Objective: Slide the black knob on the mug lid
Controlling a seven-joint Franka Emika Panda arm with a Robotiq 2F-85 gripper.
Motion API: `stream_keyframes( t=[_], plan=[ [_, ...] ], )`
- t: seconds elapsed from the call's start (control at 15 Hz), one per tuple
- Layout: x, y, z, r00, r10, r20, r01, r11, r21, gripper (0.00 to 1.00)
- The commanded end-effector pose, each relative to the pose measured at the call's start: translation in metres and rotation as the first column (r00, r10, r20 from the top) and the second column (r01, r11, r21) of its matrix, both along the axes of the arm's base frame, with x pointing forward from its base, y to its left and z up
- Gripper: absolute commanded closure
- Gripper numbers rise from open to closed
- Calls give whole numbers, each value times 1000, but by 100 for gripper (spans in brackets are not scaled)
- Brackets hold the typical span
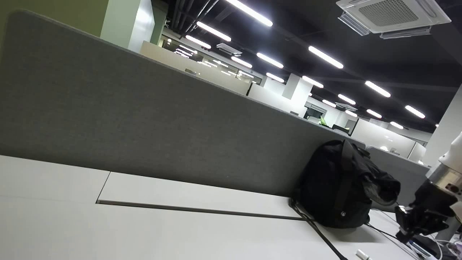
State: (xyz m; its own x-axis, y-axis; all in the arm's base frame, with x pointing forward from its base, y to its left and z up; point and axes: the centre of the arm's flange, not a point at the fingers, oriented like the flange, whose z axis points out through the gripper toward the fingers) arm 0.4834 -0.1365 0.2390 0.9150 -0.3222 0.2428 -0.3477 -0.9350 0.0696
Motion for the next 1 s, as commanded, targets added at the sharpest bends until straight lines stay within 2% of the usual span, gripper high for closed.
stream_keyframes(
  t=[0.0, 0.53, 0.93],
  plan=[
    [1, 0, 1, 1000, 0, 2, 0, 1000, -1, 99],
    [1, 0, 2, 1000, 0, 4, 0, 1000, -1, 100],
    [10, 13, -17, 998, 33, -46, -33, 999, 11, 100]
  ],
)
